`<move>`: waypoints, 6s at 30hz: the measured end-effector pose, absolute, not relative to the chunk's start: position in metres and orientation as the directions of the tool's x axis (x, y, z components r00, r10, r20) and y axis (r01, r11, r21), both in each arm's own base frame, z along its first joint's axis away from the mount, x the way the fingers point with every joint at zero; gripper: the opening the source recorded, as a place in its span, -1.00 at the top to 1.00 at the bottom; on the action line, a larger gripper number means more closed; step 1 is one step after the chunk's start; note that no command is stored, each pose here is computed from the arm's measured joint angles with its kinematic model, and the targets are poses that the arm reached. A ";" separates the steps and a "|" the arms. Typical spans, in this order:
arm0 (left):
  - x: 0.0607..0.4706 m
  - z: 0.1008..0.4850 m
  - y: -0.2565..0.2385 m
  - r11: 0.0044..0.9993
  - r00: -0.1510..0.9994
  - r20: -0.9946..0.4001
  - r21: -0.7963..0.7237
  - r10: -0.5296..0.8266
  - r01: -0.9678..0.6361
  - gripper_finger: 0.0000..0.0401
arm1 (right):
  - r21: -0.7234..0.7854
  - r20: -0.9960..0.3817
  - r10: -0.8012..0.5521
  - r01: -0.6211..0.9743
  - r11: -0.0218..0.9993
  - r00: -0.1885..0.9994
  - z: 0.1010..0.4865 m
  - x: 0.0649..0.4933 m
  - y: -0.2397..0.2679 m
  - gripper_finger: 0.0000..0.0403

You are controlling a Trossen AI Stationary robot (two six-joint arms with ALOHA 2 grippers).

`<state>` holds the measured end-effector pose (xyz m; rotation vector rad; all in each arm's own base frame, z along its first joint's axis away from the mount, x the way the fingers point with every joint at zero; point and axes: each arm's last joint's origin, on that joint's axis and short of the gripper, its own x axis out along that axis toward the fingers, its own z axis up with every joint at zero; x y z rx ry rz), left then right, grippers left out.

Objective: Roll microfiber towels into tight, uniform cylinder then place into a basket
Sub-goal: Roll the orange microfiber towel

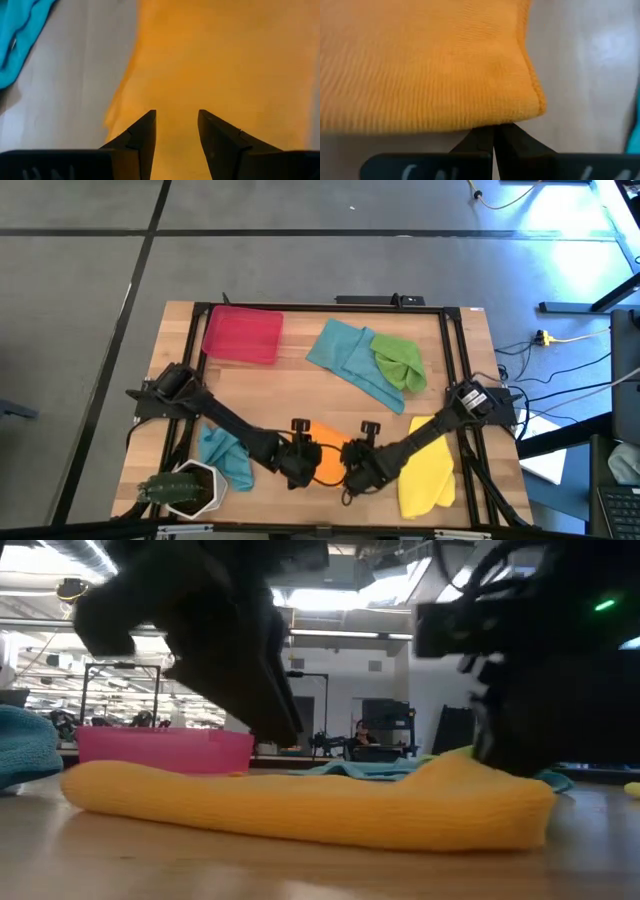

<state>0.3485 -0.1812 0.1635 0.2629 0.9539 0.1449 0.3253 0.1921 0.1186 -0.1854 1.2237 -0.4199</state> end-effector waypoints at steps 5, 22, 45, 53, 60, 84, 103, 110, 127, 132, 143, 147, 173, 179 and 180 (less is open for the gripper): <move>0.350 0.172 -0.190 0.962 0.599 -0.771 0.272 0.217 0.001 0.32 | -0.414 -0.858 -0.450 0.185 0.891 0.248 0.118 0.336 0.167 0.97; 0.316 0.189 -0.245 0.935 0.612 -0.768 0.331 0.187 0.130 0.33 | -0.344 -0.811 -0.335 0.072 0.936 0.480 0.176 0.285 0.233 0.96; 0.274 0.154 -0.245 0.812 0.515 -0.769 0.542 0.378 0.214 -0.02 | -0.494 -0.733 -0.287 -0.192 0.848 0.617 0.128 0.293 0.273 0.03; 0.272 0.141 -0.244 0.833 0.535 -0.770 0.515 0.347 0.202 -0.03 | -0.524 -0.730 -0.320 -0.194 0.829 0.604 0.124 0.292 0.271 0.02; 0.267 0.144 -0.253 0.841 0.544 -0.776 0.496 0.318 0.216 -0.03 | -0.538 -0.731 -0.336 -0.198 0.819 0.594 0.123 0.291 0.269 0.02; 0.227 0.165 -0.203 0.979 0.930 -0.353 0.133 -0.100 0.156 -0.03 | -0.201 -0.496 -0.016 -0.097 0.975 0.868 0.163 0.239 0.228 0.22; 0.258 0.130 -0.237 0.886 0.764 -0.646 0.362 0.014 0.290 -0.03 | -0.294 -0.457 0.081 -0.237 0.926 0.886 0.103 0.249 0.235 0.22; 0.245 0.123 -0.235 0.881 0.700 -0.711 0.373 0.070 0.292 -0.03 | -0.426 -0.490 -0.003 -0.237 0.873 0.871 0.099 0.256 0.241 0.22; 0.246 0.116 -0.223 0.864 0.685 -0.721 0.407 0.104 0.296 -0.03 | -0.519 -0.539 -0.099 -0.237 0.821 0.836 0.094 0.257 0.233 -0.22; 0.247 0.115 -0.222 0.833 0.686 -0.718 0.448 0.117 0.326 -0.01 | -0.541 -0.549 -0.132 -0.231 0.809 0.826 0.092 0.258 0.229 -0.11; 0.248 0.109 -0.221 0.782 0.687 -0.711 0.512 0.153 0.356 0.17 | -0.530 -0.566 -0.122 -0.246 0.812 0.816 0.092 0.261 0.226 0.10; 0.248 0.108 -0.220 0.773 0.693 -0.700 0.532 0.173 0.345 0.25 | -0.524 -0.571 -0.118 -0.250 0.814 0.813 0.091 0.262 0.225 0.10; 0.255 0.106 -0.210 0.846 0.666 -0.722 0.462 0.185 0.266 0.98 | -0.415 -0.601 -0.102 -0.201 0.887 0.792 0.074 0.268 0.220 0.81; 0.256 0.106 -0.209 0.874 0.663 -0.726 0.428 0.182 0.229 0.99 | -0.351 -0.591 -0.120 -0.120 0.929 0.797 0.077 0.268 0.219 0.93; 0.256 0.106 -0.209 0.880 0.661 -0.729 0.419 0.179 0.223 1.00 | -0.342 -0.590 -0.123 -0.109 0.933 0.798 0.078 0.268 0.219 0.93</move>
